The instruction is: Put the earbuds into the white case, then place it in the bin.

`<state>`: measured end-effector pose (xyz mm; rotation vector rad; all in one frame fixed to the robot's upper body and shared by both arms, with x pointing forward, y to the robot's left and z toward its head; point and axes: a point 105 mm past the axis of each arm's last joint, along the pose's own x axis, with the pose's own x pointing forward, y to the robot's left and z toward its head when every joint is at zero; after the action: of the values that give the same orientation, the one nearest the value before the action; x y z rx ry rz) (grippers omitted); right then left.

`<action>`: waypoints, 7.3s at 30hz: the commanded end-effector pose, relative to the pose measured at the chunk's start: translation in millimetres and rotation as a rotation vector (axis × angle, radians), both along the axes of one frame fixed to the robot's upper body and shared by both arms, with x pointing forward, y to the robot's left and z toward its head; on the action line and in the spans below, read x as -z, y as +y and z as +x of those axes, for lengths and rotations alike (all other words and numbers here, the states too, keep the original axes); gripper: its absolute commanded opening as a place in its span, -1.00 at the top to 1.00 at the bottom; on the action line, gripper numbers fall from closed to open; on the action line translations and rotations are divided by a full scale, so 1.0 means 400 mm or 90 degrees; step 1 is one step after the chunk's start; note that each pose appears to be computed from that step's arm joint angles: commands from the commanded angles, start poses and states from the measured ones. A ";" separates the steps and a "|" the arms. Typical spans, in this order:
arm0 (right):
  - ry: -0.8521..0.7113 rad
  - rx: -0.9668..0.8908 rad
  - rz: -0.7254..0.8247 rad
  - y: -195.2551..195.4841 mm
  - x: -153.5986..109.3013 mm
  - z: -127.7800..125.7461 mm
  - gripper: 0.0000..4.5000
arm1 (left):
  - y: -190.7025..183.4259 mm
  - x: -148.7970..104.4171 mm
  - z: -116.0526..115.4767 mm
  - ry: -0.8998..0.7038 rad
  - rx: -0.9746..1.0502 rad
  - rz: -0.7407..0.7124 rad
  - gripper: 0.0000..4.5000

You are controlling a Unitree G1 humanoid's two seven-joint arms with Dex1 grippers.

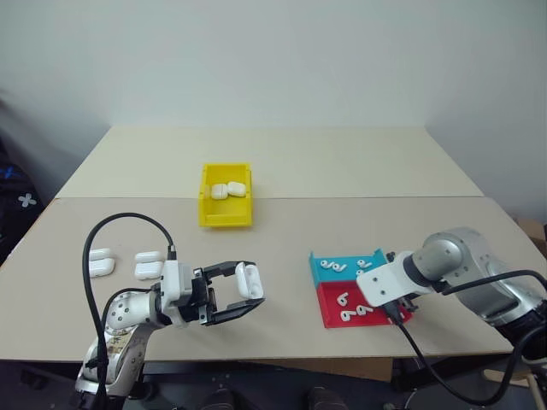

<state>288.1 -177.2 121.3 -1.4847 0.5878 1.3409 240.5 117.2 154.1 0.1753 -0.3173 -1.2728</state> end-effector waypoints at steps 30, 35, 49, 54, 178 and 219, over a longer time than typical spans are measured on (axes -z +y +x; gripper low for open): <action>-0.027 -0.023 -0.006 0.008 -0.004 -0.001 0.04 | -0.011 0.001 -0.006 -0.004 -0.003 0.026 -0.24; -0.028 -0.023 -0.005 0.008 -0.002 -0.003 0.04 | -0.012 0.004 -0.004 -0.002 -0.004 0.029 -0.24; -0.042 -0.024 -0.012 0.001 0.005 0.006 0.21 | -0.011 0.009 -0.001 0.003 -0.011 0.039 -0.24; -0.048 -0.041 -0.021 -0.004 0.002 0.004 0.21 | -0.010 0.012 0.001 0.003 -0.014 0.042 -0.24; 0.055 0.304 0.108 0.044 0.008 -0.060 -0.07 | -0.033 0.046 -0.005 0.011 -0.027 0.064 -0.24; 0.056 0.293 0.106 0.054 0.012 -0.060 0.43 | -0.035 0.052 -0.003 0.012 -0.033 0.066 -0.24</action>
<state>262.1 -157.0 110.2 -1.0484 0.8271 1.0769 241.1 105.4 126.9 0.2504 -0.1878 -1.2363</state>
